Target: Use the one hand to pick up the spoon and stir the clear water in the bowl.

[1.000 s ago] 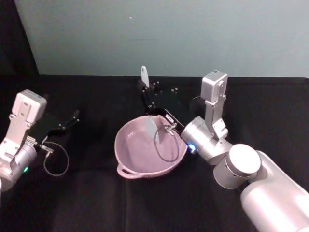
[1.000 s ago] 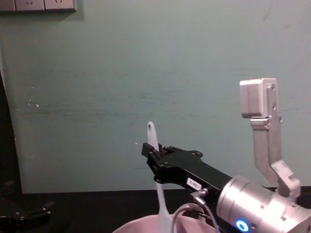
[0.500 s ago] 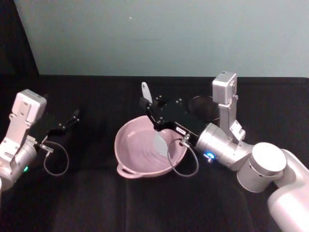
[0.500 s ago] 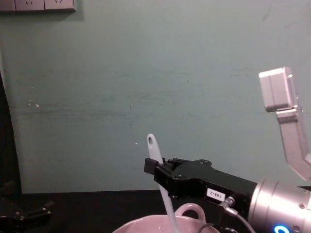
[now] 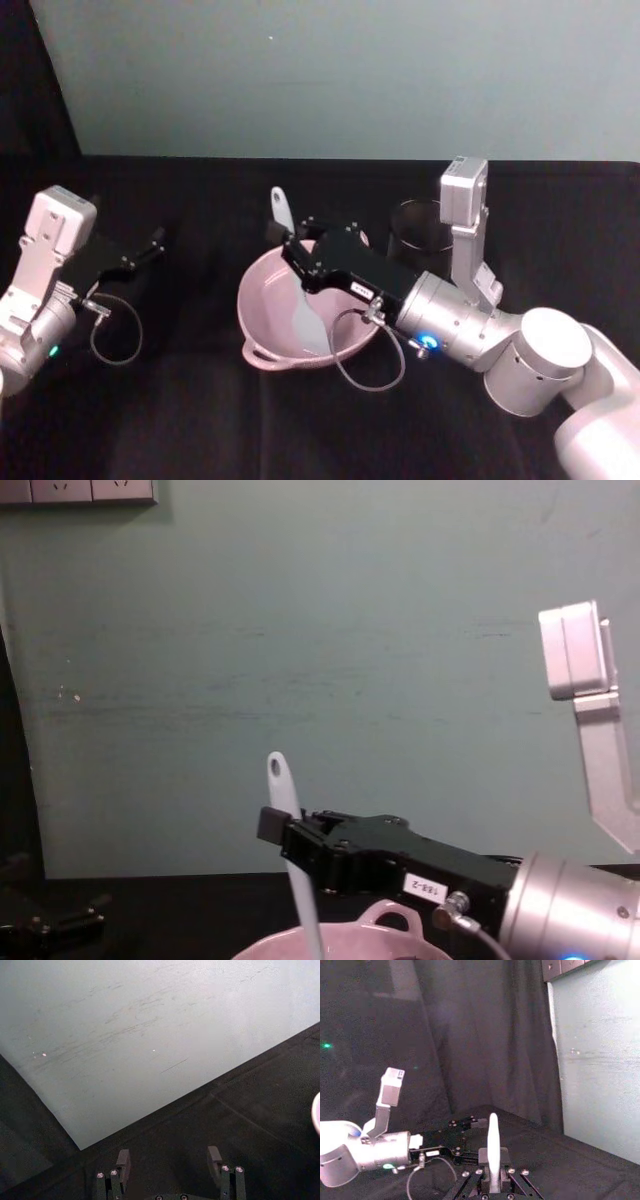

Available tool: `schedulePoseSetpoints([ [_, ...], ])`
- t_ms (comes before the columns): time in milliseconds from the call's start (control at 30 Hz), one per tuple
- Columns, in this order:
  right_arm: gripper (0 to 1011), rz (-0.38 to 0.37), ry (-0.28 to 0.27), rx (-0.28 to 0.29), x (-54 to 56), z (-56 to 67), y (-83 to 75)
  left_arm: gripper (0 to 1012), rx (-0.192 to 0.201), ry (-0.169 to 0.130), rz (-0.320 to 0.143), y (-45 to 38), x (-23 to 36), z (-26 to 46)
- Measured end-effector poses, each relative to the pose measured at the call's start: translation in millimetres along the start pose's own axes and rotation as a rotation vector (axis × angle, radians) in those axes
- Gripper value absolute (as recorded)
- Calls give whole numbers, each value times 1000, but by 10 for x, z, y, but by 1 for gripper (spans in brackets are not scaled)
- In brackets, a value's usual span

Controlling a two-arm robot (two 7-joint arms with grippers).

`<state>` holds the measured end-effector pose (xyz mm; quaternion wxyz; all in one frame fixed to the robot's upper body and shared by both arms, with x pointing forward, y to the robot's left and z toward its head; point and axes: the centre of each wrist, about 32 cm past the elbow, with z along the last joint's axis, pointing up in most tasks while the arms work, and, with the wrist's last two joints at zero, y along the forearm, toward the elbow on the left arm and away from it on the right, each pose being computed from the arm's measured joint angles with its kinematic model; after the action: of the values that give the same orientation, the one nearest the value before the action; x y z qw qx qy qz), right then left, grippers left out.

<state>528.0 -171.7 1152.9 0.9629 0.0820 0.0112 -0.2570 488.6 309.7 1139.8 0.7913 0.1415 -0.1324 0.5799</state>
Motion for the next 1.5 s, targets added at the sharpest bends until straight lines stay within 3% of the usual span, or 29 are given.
schedulePoseSetpoints([
  [400, 113, -20, 51, -2, -34, -61, 199, 1011, 0, 0, 0, 0, 0, 0],
  [867, 113, -113, 40, 45, 24, -104, 373, 1011, 0, 0, 0, 0, 0, 0],
  [1233, 113, -182, 56, 97, 169, 170, 287, 1011, 0, 0, 0, 0, 0, 0],
  [1367, 113, -187, 69, 98, 194, 263, 230, 1011, 0, 0, 0, 0, 0, 0],
  [1500, 113, -186, 88, 83, 225, 434, 148, 1011, 0, 0, 0, 0, 0, 0],
])
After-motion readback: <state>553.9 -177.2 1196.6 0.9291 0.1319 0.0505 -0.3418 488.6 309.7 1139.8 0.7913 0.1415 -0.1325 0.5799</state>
